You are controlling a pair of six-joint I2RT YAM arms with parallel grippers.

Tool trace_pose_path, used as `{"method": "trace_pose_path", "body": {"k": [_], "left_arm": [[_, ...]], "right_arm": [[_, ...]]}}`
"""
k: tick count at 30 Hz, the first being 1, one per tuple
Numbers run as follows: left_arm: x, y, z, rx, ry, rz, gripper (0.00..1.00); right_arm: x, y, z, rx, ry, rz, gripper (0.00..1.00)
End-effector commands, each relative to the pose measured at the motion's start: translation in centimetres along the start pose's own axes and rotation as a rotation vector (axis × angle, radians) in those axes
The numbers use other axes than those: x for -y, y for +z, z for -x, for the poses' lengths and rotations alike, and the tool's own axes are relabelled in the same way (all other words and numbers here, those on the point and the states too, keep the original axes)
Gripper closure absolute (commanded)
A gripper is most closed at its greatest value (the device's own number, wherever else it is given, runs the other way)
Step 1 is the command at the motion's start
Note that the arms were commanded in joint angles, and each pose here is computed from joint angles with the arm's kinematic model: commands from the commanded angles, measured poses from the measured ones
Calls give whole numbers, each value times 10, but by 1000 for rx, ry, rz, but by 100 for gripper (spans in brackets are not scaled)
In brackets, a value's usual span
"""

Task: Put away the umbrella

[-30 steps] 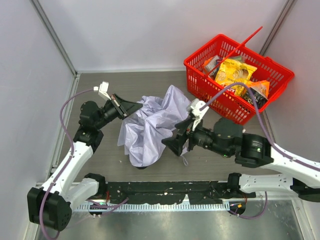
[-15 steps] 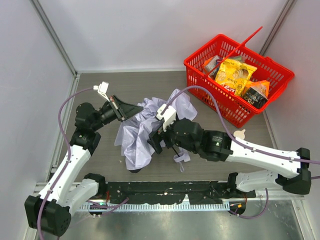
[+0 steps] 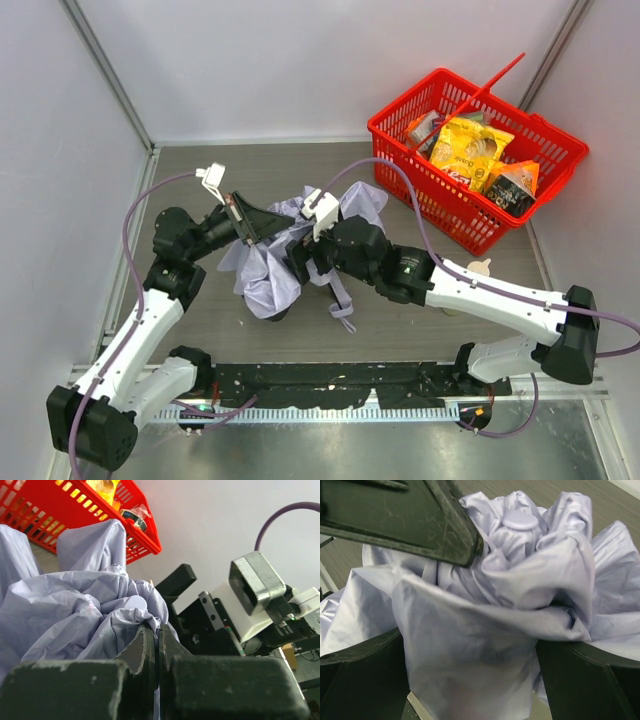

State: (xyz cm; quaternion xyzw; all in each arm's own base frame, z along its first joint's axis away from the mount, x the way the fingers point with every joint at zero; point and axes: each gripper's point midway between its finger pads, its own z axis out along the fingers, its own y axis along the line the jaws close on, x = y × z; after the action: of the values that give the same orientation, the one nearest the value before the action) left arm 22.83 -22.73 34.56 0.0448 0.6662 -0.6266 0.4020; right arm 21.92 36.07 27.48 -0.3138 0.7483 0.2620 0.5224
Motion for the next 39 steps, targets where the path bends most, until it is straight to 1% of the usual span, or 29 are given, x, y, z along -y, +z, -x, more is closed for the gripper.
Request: {"method": "trace_pose_path", "body": {"k": [1, 3, 5, 6, 8, 10, 12, 13, 14, 15, 17, 18, 19, 21, 22, 24, 25, 26, 27, 28, 29, 30, 31, 34, 35, 36, 37, 38, 39], "left_arm": [[68, -5, -1, -58, 69, -236, 100], [72, -4, -4, -70, 62, -256, 100], [77, -3, -7, -83, 53, -281, 100], [80, -4, -7, -83, 49, -294, 100], [84, -4, -9, -87, 35, -314, 100], [86, -3, -10, -99, 25, -318, 100], [86, -2, -12, -112, 7, -314, 100], [86, 0, -14, -122, -5, -316, 100], [87, 1, -16, -134, -12, -320, 100], [87, 2, -18, -143, -17, -322, 100], [87, 5, -20, -151, -28, -326, 100], [86, 6, -21, -156, -33, -325, 100], [86, 7, -22, -158, -36, -324, 100], [85, 7, -21, -158, -40, -320, 100], [86, 7, -21, -159, -39, -320, 100], [88, 8, -21, -162, -39, -325, 100], [90, 8, -20, -162, -34, -329, 100], [90, 8, -20, -161, -33, -330, 100], [91, 8, -20, -162, -32, -332, 100], [90, 8, -20, -164, -35, -330, 100], [90, 9, -21, -167, -35, -332, 100], [90, 9, -21, -166, -34, -332, 100], [90, 10, -20, -165, -33, -332, 100], [90, 13, -16, -153, -28, -326, 99], [91, 14, -14, -156, -18, -315, 92], [89, 15, -12, -157, 18, -286, 76], [92, 14, -7, -152, 63, -263, 58], [90, 13, -1, -139, 124, -204, 44], [85, 11, 7, -112, 183, -120, 34]], "right_arm": [[4, 15, 17, 93, -18, 31, 5], [6, 16, 13, 102, -16, 56, 5], [6, 16, 22, 170, -21, 71, 5], [1, 16, 20, 197, -28, 116, 5], [10, 14, 26, 252, -7, 130, 2], [29, 15, 30, 249, -13, 53, 2], [34, 14, 31, 248, -24, 32, 2], [32, 11, 41, 292, -21, 53, 2], [26, 10, 38, 302, -22, 95, 2], [18, 7, 50, 356, -23, 142, 2], [3, 4, 53, 399, -45, 224, 2], [-1, 1, 55, 433, -49, 253, 7], [-3, -2, 60, 461, -52, 267, 9], [-12, -6, 64, 492, -63, 314, 23], [-17, -9, 68, 495, -64, 341, 38], [-21, -12, 67, 489, -64, 365, 53], [-22, -14, 68, 494, -66, 375, 58], [-22, -17, 66, 494, -59, 375, 68], [-22, -18, 65, 492, -59, 378, 72], [-22, -21, 64, 491, -53, 378, 83], [-21, -22, 63, 487, -47, 378, 88], [-23, -25, 64, 487, -43, 383, 97], [-22, -25, 58, 463, -46, 386, 99], [-22, -29, 54, 441, -35, 388, 99], [-19, -28, 49, 419, -23, 370, 99], [-16, -29, 49, 416, -10, 355, 99], [-10, -26, 42, 383, 5, 317, 99], [-6, -25, 41, 372, 15, 292, 99], [4, -23, 36, 339, 37, 238, 99]]}}
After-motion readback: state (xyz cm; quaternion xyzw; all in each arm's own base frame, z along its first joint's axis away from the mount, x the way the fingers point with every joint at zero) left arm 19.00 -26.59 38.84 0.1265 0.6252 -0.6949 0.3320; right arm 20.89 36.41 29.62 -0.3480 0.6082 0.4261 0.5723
